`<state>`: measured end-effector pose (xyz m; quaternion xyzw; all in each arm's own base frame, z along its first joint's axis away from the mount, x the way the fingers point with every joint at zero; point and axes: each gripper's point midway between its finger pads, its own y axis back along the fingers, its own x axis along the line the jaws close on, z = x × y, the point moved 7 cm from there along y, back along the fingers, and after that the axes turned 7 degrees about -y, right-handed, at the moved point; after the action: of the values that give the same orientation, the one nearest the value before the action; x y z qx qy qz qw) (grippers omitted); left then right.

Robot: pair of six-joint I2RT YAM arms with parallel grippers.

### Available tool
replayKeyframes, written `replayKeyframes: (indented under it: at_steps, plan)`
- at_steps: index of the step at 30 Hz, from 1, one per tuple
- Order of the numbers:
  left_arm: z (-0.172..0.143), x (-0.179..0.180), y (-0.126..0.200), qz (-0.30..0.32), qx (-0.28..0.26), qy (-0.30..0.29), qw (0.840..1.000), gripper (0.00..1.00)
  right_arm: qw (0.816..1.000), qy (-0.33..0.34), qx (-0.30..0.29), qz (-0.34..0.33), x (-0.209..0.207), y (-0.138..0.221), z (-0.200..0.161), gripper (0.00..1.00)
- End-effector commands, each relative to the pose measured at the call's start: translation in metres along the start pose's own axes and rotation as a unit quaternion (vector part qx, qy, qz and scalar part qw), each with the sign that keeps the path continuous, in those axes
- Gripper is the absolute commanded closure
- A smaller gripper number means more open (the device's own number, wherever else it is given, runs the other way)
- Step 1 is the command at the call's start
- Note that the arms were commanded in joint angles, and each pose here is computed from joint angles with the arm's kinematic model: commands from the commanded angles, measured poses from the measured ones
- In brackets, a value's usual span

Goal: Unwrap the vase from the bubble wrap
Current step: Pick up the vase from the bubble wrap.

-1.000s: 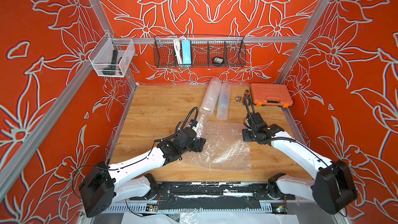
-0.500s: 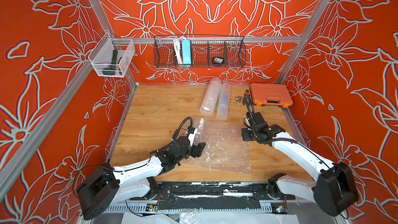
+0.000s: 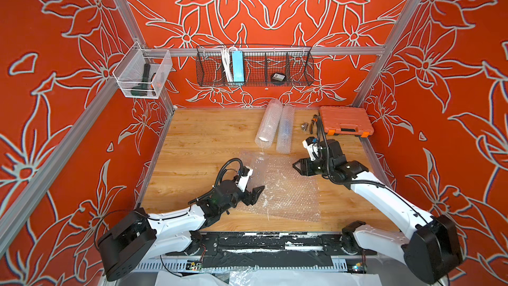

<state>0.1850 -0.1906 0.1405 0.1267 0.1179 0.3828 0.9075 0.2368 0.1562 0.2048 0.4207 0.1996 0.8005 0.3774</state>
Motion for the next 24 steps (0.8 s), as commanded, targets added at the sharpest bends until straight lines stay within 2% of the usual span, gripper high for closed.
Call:
replayKeyframes:
  at_steps: [1,7,10,21,24]
  plan:
    - [0.043,-0.007,0.004,-0.020,-0.102,-0.018,0.994,0.38,0.989,0.033,-0.012,0.145,0.034,0.004,0.003,0.38]
    - [0.051,-0.012,0.002,-0.041,-0.114,-0.025,0.992,0.38,0.966,0.085,-0.055,0.237,0.063,0.014,0.006,0.28]
    - [0.055,-0.015,0.002,-0.053,-0.125,-0.040,0.990,0.38,0.958,0.107,-0.055,0.261,0.076,0.018,0.012,0.25]
    - [0.064,-0.022,-0.005,-0.075,-0.143,-0.084,0.983,0.38,0.940,0.143,-0.023,0.308,0.105,0.016,0.022,0.23]
    - [0.067,-0.023,-0.006,-0.080,-0.149,-0.094,0.981,0.38,0.943,0.149,-0.018,0.297,0.107,0.012,0.022,0.23]
